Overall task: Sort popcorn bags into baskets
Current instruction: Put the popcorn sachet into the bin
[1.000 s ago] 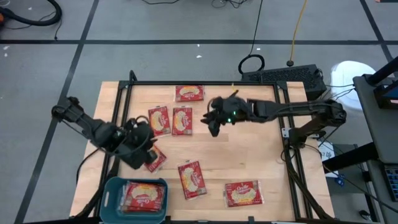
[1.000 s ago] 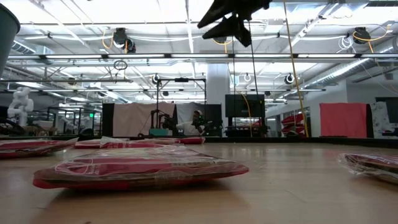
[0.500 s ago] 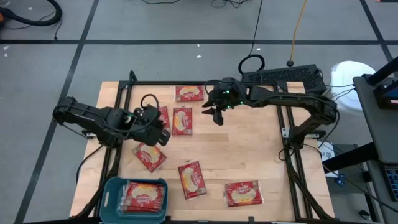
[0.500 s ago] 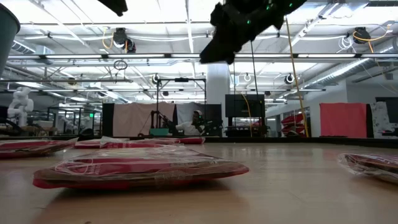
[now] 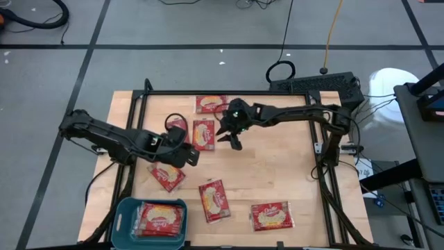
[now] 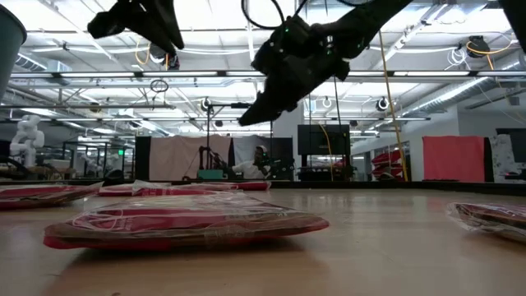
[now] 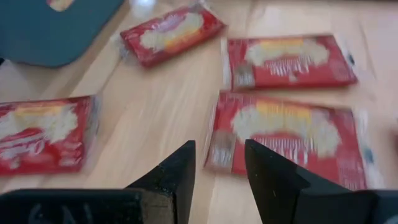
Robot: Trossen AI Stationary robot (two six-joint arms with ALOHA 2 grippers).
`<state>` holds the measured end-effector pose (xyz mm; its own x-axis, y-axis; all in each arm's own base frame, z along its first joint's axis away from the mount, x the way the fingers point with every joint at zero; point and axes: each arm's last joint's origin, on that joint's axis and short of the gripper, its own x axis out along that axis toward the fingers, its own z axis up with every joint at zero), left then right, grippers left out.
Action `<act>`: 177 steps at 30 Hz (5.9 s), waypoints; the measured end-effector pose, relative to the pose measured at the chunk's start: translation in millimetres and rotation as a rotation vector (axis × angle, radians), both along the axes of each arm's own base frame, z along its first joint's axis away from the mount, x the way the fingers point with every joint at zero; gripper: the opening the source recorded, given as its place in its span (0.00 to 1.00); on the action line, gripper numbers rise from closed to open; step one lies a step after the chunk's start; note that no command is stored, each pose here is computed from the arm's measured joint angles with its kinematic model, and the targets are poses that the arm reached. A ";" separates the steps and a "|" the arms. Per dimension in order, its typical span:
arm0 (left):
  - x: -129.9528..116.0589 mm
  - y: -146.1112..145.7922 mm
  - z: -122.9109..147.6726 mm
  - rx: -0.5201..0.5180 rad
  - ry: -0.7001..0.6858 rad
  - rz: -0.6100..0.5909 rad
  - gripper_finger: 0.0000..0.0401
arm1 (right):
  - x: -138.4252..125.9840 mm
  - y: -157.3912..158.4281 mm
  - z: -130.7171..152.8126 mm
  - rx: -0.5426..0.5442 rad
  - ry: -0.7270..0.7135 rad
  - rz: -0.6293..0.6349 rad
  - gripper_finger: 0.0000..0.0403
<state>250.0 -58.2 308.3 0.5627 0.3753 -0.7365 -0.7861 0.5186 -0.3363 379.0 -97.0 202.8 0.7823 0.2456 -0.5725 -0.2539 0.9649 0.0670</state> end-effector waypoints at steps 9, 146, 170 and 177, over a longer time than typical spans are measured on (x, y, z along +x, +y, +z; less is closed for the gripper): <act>5.7 -1.8 -6.8 -0.026 -0.061 -0.001 0.18 | 25.4 4.2 -43.4 -0.042 -0.047 0.014 0.32; 8.4 112.5 51.1 0.771 -0.913 -0.122 0.06 | -149.6 -14.2 121.0 0.495 -0.543 -0.449 0.58; 16.6 91.3 59.3 0.789 -1.173 -0.263 0.07 | -77.6 23.5 154.5 0.700 -0.891 -0.284 0.24; 16.4 82.8 58.9 0.654 -1.203 -0.292 0.09 | -74.7 37.6 154.9 0.724 -0.882 -0.272 0.02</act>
<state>266.3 24.5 367.1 0.8327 0.2204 0.5080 -0.0305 0.9342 -0.3555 304.4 -59.4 357.7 0.9154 0.0550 0.3988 -0.2776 0.8037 0.5264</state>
